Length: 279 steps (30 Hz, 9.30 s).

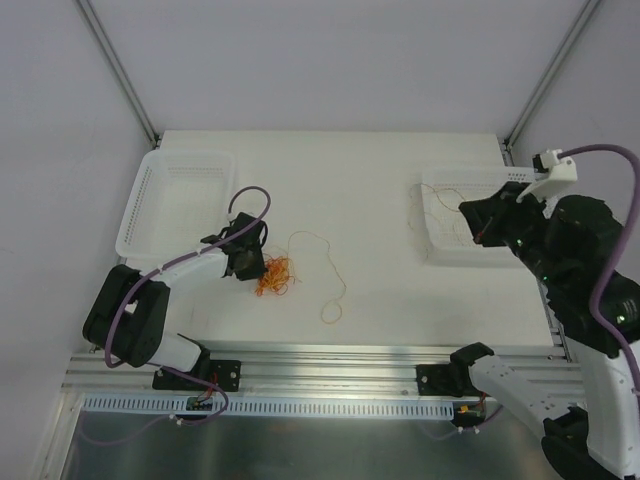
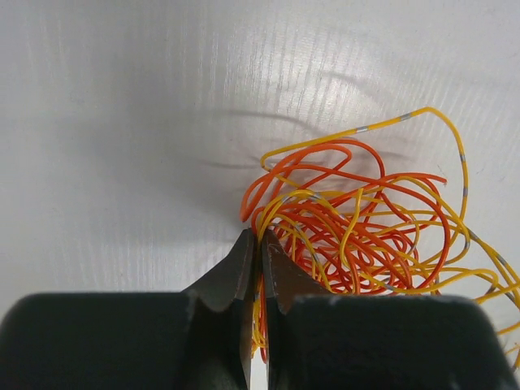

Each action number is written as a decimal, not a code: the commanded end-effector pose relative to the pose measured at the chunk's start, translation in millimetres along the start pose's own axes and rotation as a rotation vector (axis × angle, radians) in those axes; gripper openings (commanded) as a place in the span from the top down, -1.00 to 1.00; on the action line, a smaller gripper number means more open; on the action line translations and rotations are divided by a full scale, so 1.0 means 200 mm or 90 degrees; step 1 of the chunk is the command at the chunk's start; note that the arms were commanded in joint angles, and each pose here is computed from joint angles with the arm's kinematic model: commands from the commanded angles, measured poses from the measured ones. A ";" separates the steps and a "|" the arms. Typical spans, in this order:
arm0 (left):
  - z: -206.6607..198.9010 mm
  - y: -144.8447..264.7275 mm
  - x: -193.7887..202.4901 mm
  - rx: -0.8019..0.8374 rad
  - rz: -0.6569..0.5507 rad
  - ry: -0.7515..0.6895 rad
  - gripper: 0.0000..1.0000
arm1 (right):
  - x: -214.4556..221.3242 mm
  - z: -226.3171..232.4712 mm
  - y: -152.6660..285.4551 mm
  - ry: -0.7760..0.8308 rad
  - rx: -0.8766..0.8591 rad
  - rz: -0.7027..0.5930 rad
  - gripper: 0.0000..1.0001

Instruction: Untangle the cables

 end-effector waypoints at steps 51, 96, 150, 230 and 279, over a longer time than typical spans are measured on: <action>0.04 0.57 0.07 0.245 -0.095 -0.092 -0.98 | 0.05 -1.06 -0.70 -0.135 0.421 0.088 -0.24; -0.06 0.09 0.03 0.105 0.029 0.023 -0.43 | 1.48 0.73 -1.32 -0.071 -0.374 0.459 0.09; 0.05 0.16 0.04 0.076 -0.018 0.012 1.00 | 0.37 -0.14 -0.23 -0.040 -0.081 0.195 0.99; 0.02 -0.02 0.14 0.037 0.068 -0.003 1.00 | -0.17 0.07 -0.28 0.055 -0.279 0.013 0.99; 0.02 0.66 -0.03 0.310 -0.215 -0.135 -0.98 | -0.34 -0.43 -0.35 -0.022 0.183 -0.087 0.99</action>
Point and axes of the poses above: each gripper's point midway between its finger pads, its own y axis back along the fingers, its own z axis along the line the jaws close on, x = y × z, the point moved 7 cm from there along y, back along the fingers, and after that the axes turned 6 degrees about y, right-handed, at the moved point
